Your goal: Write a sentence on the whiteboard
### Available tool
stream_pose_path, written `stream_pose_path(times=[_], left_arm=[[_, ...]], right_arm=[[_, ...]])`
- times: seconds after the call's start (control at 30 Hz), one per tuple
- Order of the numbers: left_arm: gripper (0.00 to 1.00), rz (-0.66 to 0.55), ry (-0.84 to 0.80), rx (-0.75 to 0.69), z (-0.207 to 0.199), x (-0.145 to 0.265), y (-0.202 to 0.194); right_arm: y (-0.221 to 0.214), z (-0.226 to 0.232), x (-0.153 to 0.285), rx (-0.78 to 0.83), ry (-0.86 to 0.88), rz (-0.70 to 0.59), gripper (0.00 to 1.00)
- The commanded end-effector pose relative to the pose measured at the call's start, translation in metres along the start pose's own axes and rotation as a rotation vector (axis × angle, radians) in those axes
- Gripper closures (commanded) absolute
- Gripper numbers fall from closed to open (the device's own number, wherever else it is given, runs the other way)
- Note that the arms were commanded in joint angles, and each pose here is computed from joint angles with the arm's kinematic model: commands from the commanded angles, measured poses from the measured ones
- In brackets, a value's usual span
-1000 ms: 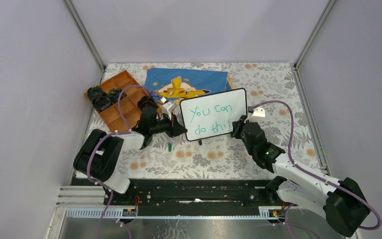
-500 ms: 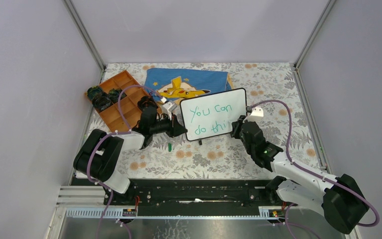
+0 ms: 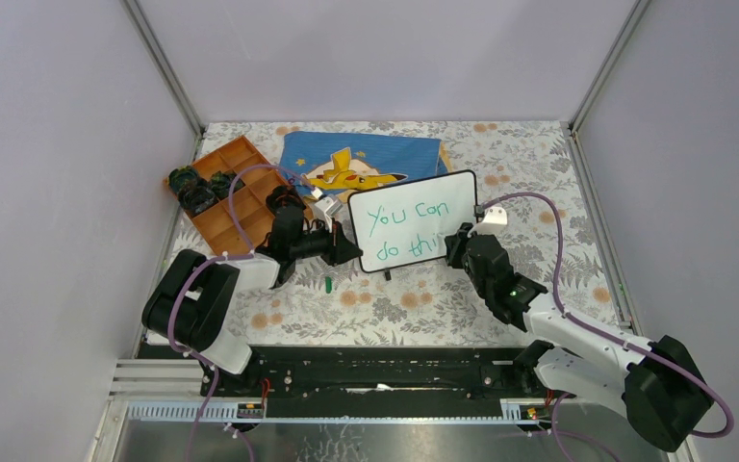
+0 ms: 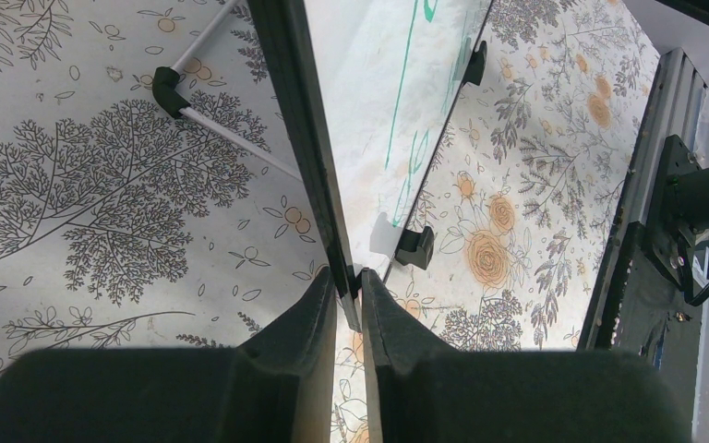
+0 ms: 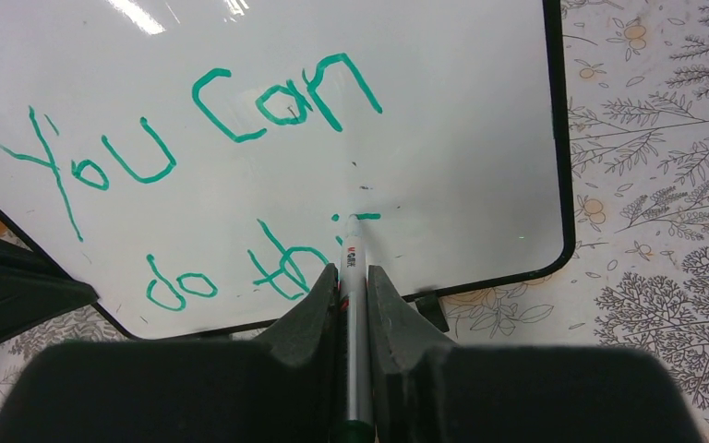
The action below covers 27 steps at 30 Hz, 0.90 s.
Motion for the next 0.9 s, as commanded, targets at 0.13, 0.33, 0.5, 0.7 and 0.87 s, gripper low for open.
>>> stream_pose_path(times=[0.13,0.33,0.5,0.7,0.87], left_arm=[[0.80,0.026,0.022,-0.021,0.005,-0.004,-0.005],[0.80,0.025,0.023,-0.021,0.005,-0.003,-0.005],[0.80,0.026,0.024,-0.020,0.005,-0.003,-0.005],[0.80,0.027,0.024,-0.021,0.005,-0.003,-0.005],[0.80,0.028,0.024,-0.021,0.005,-0.003,-0.005]], right_arm=[[-0.003,0.001,0.000,-0.022,0.025,0.003,1.00],[-0.011,-0.009,0.002,-0.021,-0.012,0.017,1.00],[-0.009,-0.016,0.003,-0.026,-0.057,-0.001,1.00],[-0.004,-0.022,0.005,-0.030,-0.094,-0.028,1.00],[-0.005,-0.026,0.005,-0.025,-0.113,-0.028,1.00]])
Point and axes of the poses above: each gripper's point midway between its finger pads, its own x axis back along the fingers, its own z axis along the line the jaws close on, y = z × x, the point moved 3 cm from there along x, back along the fingers, and after that the axes turned 7 degrees about -x, right-handed, at the moved point
